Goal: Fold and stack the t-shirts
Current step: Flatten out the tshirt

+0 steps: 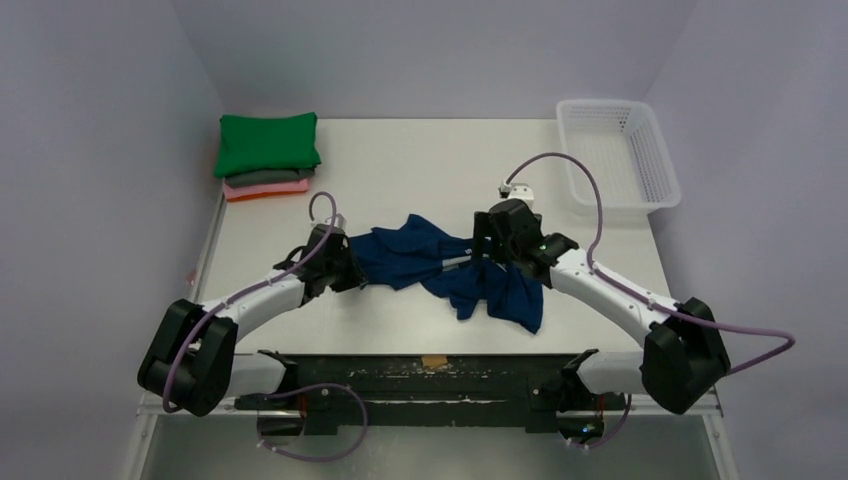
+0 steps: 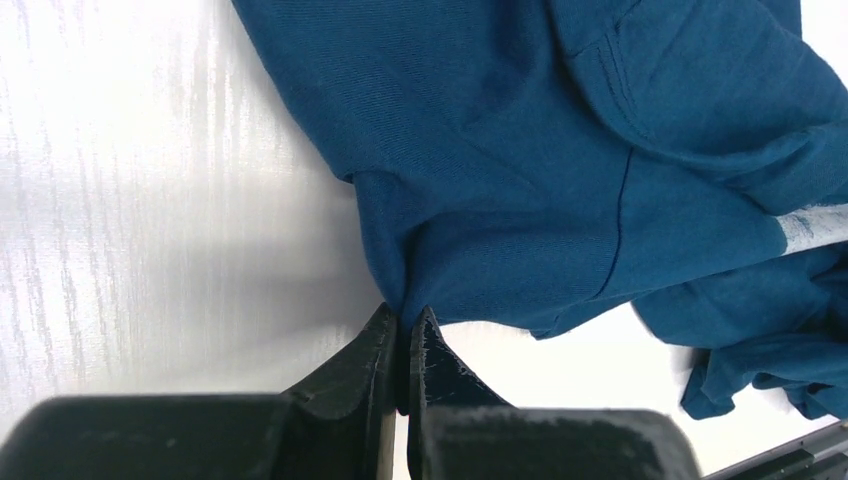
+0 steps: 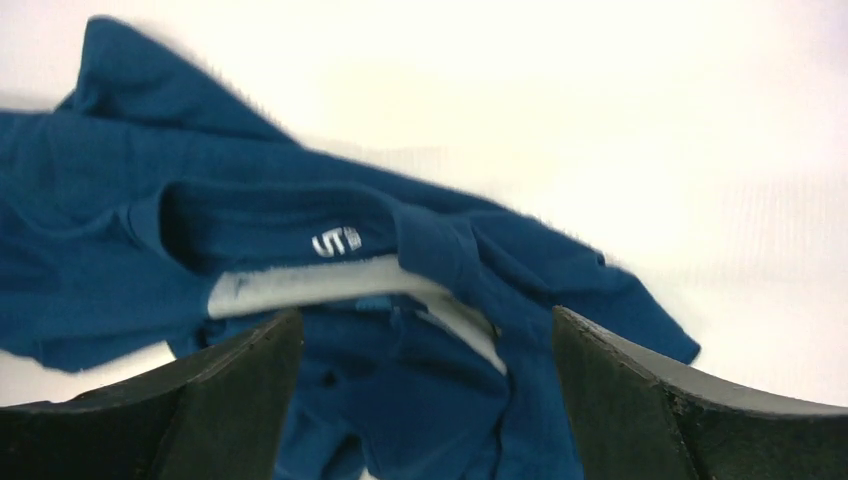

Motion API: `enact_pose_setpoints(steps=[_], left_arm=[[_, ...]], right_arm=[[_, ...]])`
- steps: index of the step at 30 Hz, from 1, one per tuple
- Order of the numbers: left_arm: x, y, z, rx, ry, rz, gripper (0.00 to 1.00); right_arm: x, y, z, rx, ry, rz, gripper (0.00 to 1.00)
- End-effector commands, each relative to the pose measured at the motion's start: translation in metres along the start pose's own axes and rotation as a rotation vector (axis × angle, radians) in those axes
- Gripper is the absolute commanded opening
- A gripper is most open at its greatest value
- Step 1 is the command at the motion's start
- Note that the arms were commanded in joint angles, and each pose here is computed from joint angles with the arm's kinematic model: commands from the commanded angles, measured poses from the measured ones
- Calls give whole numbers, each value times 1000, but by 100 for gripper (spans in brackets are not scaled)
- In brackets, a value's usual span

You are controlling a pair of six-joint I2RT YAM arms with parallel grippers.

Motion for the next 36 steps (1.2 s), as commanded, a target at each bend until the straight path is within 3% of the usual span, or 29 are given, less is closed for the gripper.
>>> enact_pose_setpoints(steps=[1,5,10,11,12,20,23,27,31,36], left_arm=[[-3,2,4,-12,-16,-35,0],[-3,1,5,-13,-24,-36,0],[-5,1,6,-23,-29,-38,0],[-5,1,5,-23,-28,-39,0],[-6,1,5,-22,-28,-40,0],[-12,12,-5,2,-29,-58,0],[-34,37,-12,-11,-43,-155,0],[-70,101,-34,44,-67,-330,0],[-94,192,-63,206,-85,-514,0],[-92,293,-96,470,-162,-622,0]], right_arm=[[-37,-23,0,9,-4,-57,85],[-20,-54,4,-57,-28,43,58],[-3,-61,6,-78,-36,86,36],[0,-60,6,-81,-39,88,25],[1,-58,6,-83,-46,85,2],[-28,-20,-14,-26,-86,-55,0],[-58,11,-29,25,-91,-146,0],[-100,68,-44,35,-108,-295,0],[-138,139,-53,-21,-122,-472,0],[-172,232,-33,-271,-55,-677,0]])
Point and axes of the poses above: each gripper's point midway between its finger pads, its own y axis back along the fingers, its own z axis along the line the jaws close on, x = y × z, the point moved 1 cm from there along y, back along the fingers, and after that the axes turned 12 degrees about y, right-handed, at the moved point
